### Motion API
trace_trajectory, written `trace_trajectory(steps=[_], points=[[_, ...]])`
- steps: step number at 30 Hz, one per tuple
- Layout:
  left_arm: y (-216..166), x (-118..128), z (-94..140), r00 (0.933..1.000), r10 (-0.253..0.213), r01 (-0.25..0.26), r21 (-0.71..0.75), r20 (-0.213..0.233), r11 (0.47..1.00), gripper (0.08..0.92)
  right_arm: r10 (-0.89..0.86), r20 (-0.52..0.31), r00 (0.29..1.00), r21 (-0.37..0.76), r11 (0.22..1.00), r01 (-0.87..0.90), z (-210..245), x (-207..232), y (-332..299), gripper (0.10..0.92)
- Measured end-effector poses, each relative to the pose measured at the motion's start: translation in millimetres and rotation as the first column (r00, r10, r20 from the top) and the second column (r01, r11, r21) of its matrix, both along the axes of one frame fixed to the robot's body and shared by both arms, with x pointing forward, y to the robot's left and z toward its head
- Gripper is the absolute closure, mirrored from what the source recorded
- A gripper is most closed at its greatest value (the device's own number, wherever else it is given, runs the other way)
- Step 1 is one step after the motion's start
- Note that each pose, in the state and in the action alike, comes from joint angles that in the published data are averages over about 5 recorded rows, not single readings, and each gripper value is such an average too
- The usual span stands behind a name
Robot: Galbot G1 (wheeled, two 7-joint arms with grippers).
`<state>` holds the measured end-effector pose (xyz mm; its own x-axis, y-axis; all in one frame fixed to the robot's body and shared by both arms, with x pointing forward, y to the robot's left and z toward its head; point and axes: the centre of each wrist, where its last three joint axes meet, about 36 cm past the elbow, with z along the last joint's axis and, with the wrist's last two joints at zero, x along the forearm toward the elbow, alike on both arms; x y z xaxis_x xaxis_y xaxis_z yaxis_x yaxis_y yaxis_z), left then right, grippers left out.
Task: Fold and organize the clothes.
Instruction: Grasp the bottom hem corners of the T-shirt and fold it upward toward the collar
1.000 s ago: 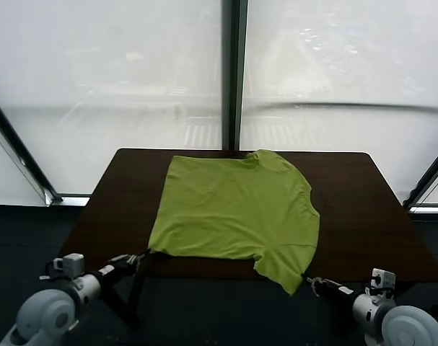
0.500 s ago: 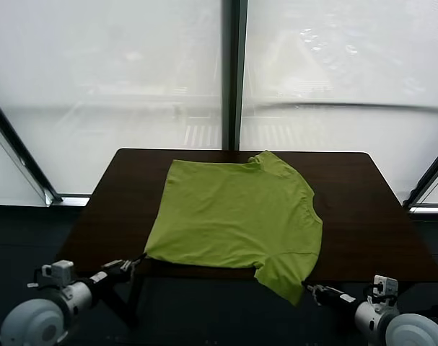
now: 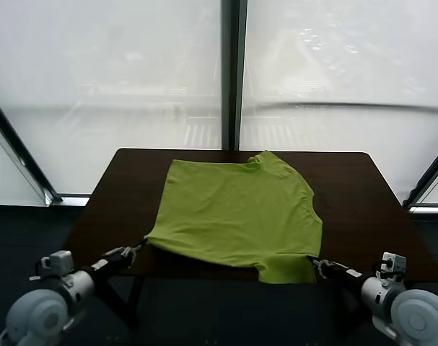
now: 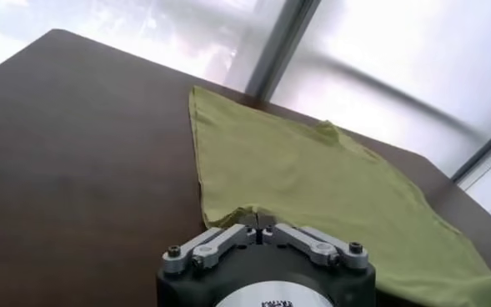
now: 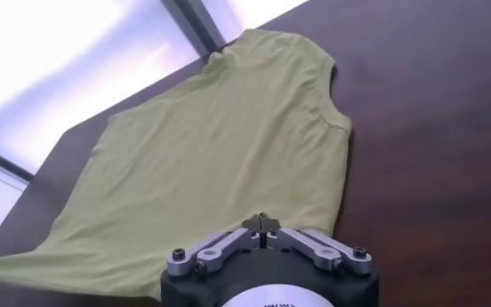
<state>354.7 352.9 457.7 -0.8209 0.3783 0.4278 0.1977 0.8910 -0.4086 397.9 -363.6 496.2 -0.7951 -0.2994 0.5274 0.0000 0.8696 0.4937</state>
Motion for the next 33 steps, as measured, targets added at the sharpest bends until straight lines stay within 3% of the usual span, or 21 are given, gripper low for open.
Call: trace_trajectory(steps=[18,33], points=[[1,58,3,0.9995,-0.001,0.001,0.002,0.032,1.000,0.850,-0.049,0.021,0.999,-0.016,0.999,0.049,-14,51,-4,0.883],[-6,103,-8,0.9997,-0.013,0.012,0.025,0.023,1.000,0.850,-0.063,0.037,0.997,-0.021,0.998,0.064,-25,103,4,0.883]])
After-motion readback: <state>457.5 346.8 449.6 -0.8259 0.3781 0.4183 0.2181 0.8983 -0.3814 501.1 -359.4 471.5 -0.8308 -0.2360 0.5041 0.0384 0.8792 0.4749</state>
